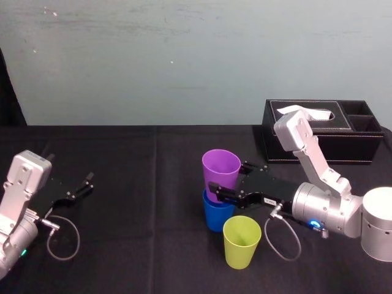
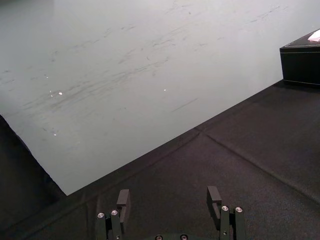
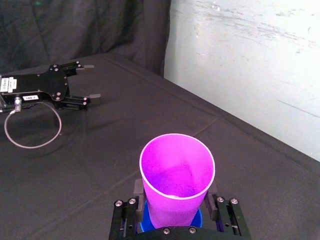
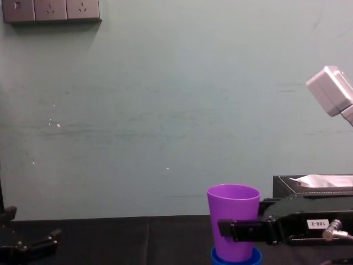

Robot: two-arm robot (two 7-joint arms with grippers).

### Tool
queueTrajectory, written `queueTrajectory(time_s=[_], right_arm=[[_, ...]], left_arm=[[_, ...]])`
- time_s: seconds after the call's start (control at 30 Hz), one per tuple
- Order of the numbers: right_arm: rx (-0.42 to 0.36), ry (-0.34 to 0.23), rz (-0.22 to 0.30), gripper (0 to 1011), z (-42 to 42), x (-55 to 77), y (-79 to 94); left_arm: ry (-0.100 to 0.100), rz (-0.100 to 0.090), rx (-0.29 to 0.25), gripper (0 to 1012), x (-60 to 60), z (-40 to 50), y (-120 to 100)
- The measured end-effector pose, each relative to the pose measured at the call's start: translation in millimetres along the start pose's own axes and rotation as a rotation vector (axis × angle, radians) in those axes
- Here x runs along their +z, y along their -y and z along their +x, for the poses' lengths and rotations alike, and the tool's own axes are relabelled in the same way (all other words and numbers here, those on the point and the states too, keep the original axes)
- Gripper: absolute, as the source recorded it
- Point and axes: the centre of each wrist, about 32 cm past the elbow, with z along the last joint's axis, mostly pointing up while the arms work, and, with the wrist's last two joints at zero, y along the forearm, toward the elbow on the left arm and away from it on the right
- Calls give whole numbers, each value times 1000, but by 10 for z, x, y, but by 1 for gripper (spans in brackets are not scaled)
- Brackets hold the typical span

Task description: Stack the three plastic cups sequentially using one hand.

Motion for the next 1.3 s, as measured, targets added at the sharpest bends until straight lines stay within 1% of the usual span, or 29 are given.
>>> queueTrajectory(time_s=[0.6,0.83,1.17,1.2,1.23,1.3], right_arm=[[-9,1,-13,713,-8,-56,-45],[-17,-1,-26,713,-9,-94,-60],[-17,-1,-27,713,-10,-92,-60],[-17,-1,-27,715,-10,-92,-60],[-17,-1,-26,752,-9,-92,-59],[-17,-2,-26,775,-10,-92,-59]], left_arm=[[0,0,0,1000,0,0,0],[0,0,0,1000,0,0,0],[0,0,0,1000,0,0,0],[0,0,0,1000,0,0,0],[0,0,0,1000,0,0,0],[0,0,0,1000,0,0,0]])
